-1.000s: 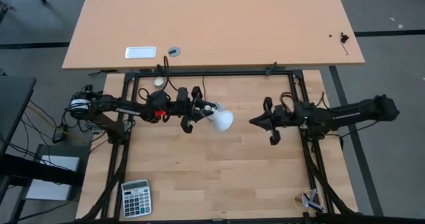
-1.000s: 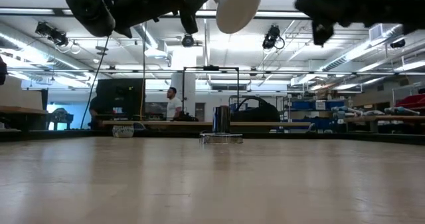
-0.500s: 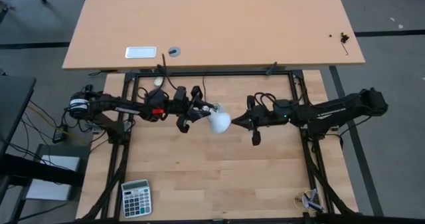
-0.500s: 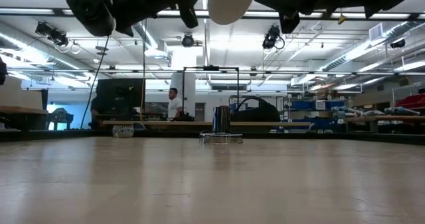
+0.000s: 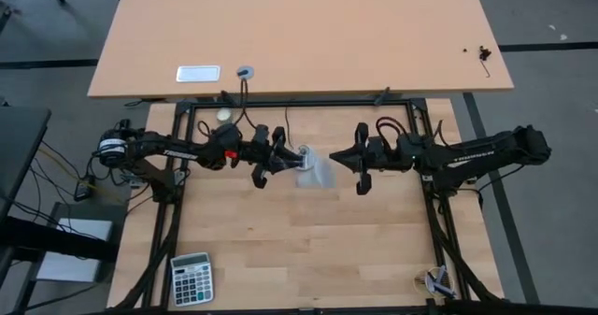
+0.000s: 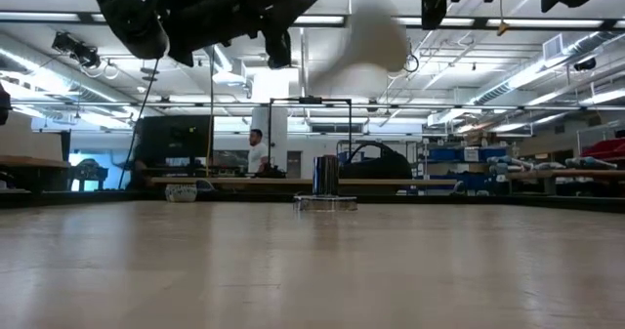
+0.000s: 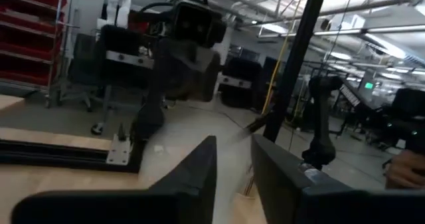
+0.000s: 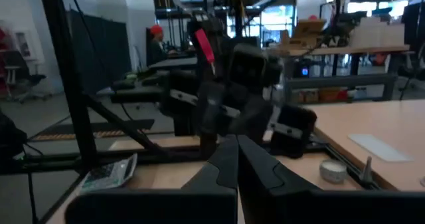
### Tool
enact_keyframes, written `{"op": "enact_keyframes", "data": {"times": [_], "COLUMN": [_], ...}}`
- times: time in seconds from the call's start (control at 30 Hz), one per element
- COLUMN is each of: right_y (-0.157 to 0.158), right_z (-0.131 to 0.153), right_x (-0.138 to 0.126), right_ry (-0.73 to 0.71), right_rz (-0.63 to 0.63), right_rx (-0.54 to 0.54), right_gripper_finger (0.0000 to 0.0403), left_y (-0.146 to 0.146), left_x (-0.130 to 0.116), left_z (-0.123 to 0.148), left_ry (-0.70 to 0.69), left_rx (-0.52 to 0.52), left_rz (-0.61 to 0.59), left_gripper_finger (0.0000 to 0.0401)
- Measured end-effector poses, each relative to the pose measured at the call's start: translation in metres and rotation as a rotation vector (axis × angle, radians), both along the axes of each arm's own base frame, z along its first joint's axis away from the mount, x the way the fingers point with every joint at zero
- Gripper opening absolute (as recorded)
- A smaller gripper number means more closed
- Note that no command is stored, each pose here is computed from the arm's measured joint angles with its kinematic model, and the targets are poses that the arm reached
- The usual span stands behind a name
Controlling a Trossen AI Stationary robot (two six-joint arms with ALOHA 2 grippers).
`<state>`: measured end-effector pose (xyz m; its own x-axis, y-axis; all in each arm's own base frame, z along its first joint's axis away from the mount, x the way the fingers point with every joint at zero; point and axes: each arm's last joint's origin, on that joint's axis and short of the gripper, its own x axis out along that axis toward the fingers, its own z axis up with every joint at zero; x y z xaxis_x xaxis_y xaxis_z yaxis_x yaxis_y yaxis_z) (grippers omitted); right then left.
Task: Screw lightbulb
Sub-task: Insert the lightbulb into the lamp
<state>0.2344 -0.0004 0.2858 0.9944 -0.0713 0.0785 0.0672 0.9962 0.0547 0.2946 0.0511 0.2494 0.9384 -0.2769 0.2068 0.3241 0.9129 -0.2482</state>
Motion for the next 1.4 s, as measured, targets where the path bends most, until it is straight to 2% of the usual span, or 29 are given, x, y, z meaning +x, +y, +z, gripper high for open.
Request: {"op": "enact_keyframes", "data": {"times": [0.23, 0.43, 0.57, 0.83, 1.03, 1.13, 1.27, 1.4], "right_y": [-0.004, -0.004, -0.005, -0.009, -0.011, -0.011, -0.012, -0.013], "right_z": [-0.003, -0.005, -0.010, -0.035, -0.059, -0.071, -0.079, -0.078], "right_x": [0.004, 0.002, -0.002, -0.018, -0.036, -0.045, -0.054, -0.055], "right_ry": [0.021, 0.048, 0.127, 0.387, 0.580, 0.681, 0.737, 0.733], "right_rz": [-0.015, -0.013, -0.058, -0.251, -0.474, -0.578, -0.707, -0.743], "right_rx": [0.000, 0.005, 0.054, 0.315, 0.621, 0.729, 0.760, 0.743], "right_gripper_finger": [0.0009, 0.0009, 0.0010, 0.0046, 0.0077, 0.0080, 0.0074, 0.0057], "left_y": [-0.002, -0.002, -0.002, -0.001, -0.001, -0.001, 0.000, 0.001], "left_x": [0.001, 0.003, 0.003, 0.003, 0.002, 0.002, 0.002, 0.002], "left_z": [-0.004, -0.015, -0.023, -0.035, -0.038, -0.038, -0.039, -0.042], "left_ry": [0.037, 0.144, 0.217, 0.347, 0.376, 0.386, 0.397, 0.423], "left_rx": [0.015, 0.016, 0.032, 0.014, -0.017, -0.020, -0.022, -0.026], "left_rz": [-0.003, 0.000, 0.008, 0.058, 0.070, 0.071, 0.081, 0.116], "left_gripper_finger": [0.0008, 0.0008, 0.0005, 0.0004, 0.0004, 0.0004, 0.0004, 0.0004]}}
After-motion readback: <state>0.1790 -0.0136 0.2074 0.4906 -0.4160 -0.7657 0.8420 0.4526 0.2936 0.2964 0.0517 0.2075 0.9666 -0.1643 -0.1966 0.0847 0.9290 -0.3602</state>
